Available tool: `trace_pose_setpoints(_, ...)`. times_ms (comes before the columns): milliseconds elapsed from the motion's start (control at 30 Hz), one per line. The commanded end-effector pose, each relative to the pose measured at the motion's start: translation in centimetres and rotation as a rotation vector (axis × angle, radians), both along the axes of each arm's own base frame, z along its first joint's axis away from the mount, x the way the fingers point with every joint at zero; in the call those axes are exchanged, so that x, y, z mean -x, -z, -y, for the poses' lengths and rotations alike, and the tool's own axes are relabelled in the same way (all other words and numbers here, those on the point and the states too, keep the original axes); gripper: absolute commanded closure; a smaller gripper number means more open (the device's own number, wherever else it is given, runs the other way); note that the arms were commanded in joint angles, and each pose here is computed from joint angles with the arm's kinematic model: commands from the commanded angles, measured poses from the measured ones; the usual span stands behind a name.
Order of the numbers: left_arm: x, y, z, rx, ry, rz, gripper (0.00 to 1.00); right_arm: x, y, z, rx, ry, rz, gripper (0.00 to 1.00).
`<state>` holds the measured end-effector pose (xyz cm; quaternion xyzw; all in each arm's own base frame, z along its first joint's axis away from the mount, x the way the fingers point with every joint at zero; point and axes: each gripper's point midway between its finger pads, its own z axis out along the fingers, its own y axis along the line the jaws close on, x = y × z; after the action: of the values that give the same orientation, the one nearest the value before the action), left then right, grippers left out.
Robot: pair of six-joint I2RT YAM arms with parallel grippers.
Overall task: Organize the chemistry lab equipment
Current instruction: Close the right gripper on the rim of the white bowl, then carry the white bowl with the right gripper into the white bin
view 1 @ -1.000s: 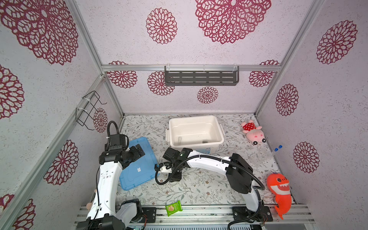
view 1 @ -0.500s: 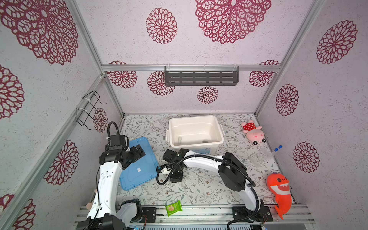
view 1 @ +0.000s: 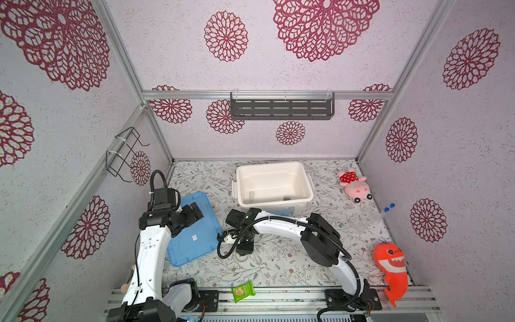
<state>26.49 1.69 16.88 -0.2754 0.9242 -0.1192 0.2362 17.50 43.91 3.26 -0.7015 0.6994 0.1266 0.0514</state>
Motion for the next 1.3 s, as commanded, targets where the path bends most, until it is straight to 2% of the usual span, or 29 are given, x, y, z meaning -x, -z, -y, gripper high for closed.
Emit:
trace_pose_setpoints(0, -0.4, -0.7, -0.1, 0.006, -0.007, 0.046, 0.03, 0.4, -1.2, 0.1, -0.01, -0.038, 0.001, 0.56)
trace_pose_setpoints(100, -0.4, -0.8, -0.1, 0.005, -0.005, 0.039, 0.02, 0.7, -0.5, 0.5, 0.015, -0.041, -0.019, 0.59)
trace_pose_setpoints(233, -0.7, -0.8, 0.1, 0.021, -0.003, 0.047, 0.03, 1.0, -0.3, 0.9, 0.03, -0.041, -0.04, 0.69)
trace_pose_setpoints(633, -0.6, -1.0, 0.1, 0.018, 0.006, 0.039, 0.03, 0.8, -2.5, 0.6, -0.021, 0.03, -0.064, 0.94)
trace_pose_setpoints(900, -1.0, -1.4, 0.4, 0.036, 0.01, 0.051, 0.03, -1.1, -7.5, -0.9, -0.192, 0.14, -0.068, 1.0)
trace_pose_setpoints(1067, -1.1, -2.2, 0.6, 0.049, 0.008, 0.066, 0.03, -3.5, -12.7, -2.2, -0.344, 0.233, -0.048, 1.0)
trace_pose_setpoints(1200, -1.0, -2.4, 0.5, 0.04, 0.011, 0.074, 0.03, -6.6, -18.3, -2.3, -0.472, 0.338, 0.032, 1.0)
trace_pose_setpoints(1267, -0.8, -2.3, 0.4, 0.037, 0.007, 0.064, 0.03, -9.4, -21.3, -1.4, -0.545, 0.449, 0.094, 1.0)
